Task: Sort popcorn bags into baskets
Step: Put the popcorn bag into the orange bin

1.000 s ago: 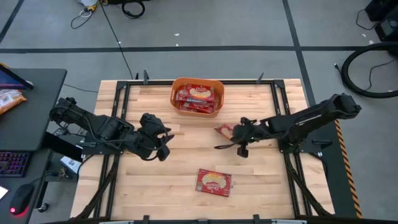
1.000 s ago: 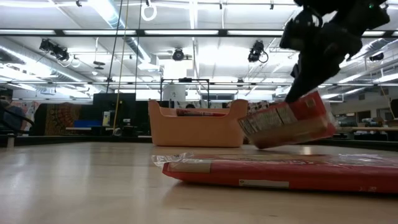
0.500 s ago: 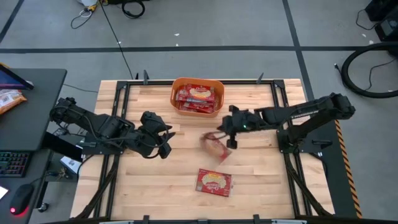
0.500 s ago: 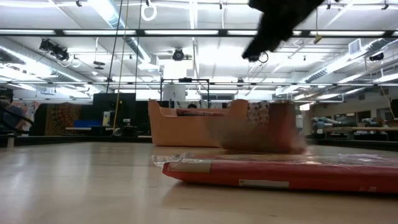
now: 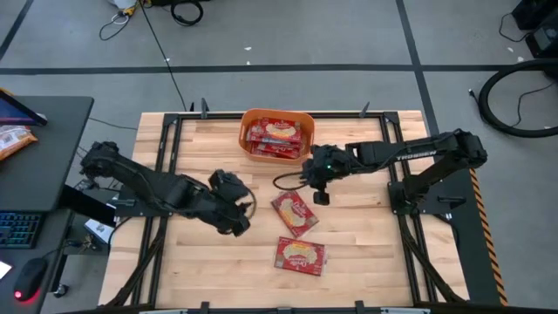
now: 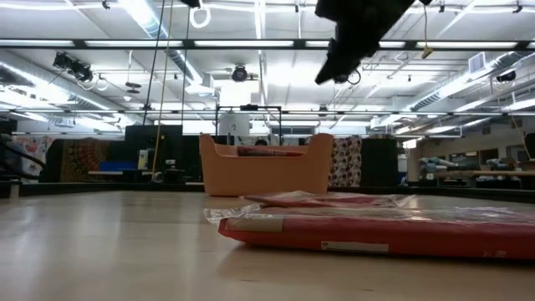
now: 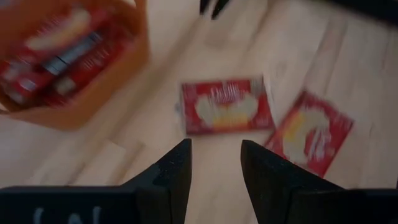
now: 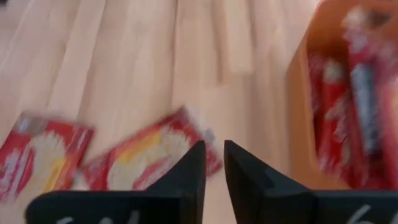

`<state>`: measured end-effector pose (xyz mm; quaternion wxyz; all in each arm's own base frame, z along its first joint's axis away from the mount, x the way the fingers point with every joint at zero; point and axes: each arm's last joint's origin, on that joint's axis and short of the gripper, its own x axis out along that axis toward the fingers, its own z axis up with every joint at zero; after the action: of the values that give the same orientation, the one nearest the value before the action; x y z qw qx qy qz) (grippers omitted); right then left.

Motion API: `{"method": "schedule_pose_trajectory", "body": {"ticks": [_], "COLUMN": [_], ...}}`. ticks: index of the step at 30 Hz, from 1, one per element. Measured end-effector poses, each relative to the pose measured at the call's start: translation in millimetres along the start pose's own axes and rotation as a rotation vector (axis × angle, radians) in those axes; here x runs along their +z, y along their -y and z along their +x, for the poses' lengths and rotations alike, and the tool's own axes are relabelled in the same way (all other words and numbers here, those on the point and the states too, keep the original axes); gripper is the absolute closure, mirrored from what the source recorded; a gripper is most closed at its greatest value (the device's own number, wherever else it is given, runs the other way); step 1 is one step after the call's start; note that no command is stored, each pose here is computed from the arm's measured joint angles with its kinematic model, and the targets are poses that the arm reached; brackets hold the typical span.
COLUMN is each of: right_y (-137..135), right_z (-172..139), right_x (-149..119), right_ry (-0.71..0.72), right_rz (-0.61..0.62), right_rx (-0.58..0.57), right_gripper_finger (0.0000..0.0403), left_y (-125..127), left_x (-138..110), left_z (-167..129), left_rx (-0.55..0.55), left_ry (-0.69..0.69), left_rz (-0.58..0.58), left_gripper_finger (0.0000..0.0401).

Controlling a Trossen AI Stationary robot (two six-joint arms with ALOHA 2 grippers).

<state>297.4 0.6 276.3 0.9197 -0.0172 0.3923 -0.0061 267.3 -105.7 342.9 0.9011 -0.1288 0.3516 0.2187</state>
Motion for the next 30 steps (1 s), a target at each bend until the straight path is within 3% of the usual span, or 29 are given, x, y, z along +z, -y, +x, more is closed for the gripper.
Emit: {"method": "schedule_pose_trajectory", "body": {"ticks": [8,15,21,30], "right_y": [-14.0,-27.6,-37.1,-52.1], "right_z": [15.1,-9.1,-45.7,-88.8], "right_x": [-36.4,-52.1,-55.9,-58.5], "right_ry": [-0.161,-0.209,-0.172,-0.023], "right_rz": [0.104,0.214,0.322,0.471], "right_rx": [0.085,0.105,0.086,0.085], "right_gripper_finger": [0.0311,0.0312,0.0312,0.0312], "left_y": [22.6,26.0,16.4,5.5], "left_x": [-15.3,-23.3,-27.9,-31.6], "left_z": [63.2,119.5,156.8,206.5], "left_rx": [-0.049,-0.114,-0.078,-0.059], "left_ry": [-0.232,-0.344,-0.395,-0.403], "left_rz": [0.193,0.445,0.678,0.824], "left_gripper_finger": [0.0259,0.0259,0.0259,0.025]}}
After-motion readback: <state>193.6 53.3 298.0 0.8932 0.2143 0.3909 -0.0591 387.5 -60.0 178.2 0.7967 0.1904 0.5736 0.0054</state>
